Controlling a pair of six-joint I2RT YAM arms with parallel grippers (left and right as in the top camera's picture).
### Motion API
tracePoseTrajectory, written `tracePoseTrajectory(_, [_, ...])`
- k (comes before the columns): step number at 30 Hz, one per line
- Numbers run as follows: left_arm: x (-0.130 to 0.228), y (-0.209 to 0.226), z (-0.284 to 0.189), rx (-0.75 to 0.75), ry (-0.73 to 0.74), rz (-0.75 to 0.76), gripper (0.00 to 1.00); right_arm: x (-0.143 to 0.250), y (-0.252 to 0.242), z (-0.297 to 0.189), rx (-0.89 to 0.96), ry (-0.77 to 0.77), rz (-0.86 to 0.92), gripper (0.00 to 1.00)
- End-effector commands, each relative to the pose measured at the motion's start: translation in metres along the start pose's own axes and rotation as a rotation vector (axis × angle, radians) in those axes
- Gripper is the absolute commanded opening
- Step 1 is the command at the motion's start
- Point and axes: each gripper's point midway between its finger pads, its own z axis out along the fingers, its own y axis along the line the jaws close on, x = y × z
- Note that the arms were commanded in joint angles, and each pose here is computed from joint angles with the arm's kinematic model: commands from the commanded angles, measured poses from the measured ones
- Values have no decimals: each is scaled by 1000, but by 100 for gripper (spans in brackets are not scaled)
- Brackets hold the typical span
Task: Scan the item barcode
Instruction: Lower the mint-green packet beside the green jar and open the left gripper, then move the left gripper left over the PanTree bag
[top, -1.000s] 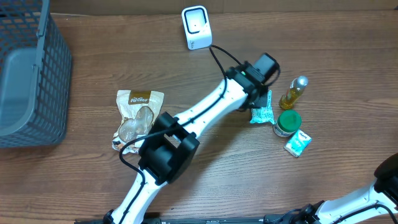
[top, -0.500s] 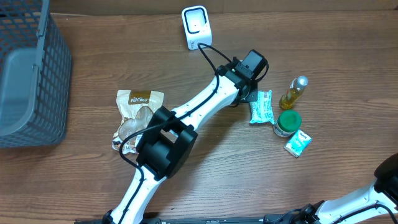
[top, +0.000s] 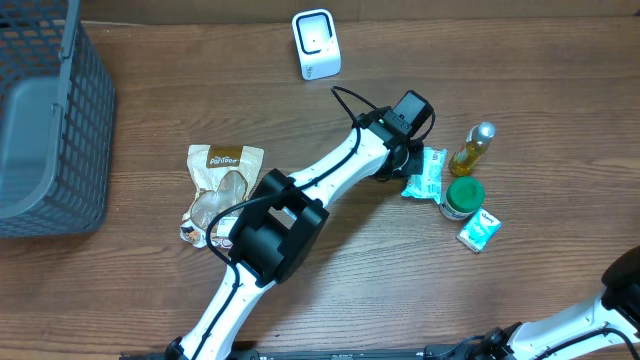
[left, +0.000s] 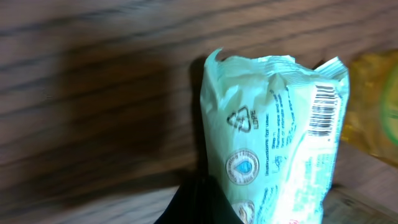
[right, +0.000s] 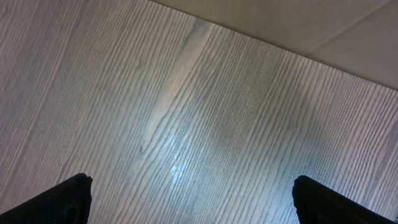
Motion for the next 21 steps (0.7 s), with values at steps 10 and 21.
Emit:
tracePoseTrajectory(10, [26,-21,11,42,59,61,4,-5,-1,-9,-2,-28,3,100])
tracePoseTrajectory(21, [-18,10,-43,-8,63,116,4,-5,-1,-9,-2,-28,3,100])
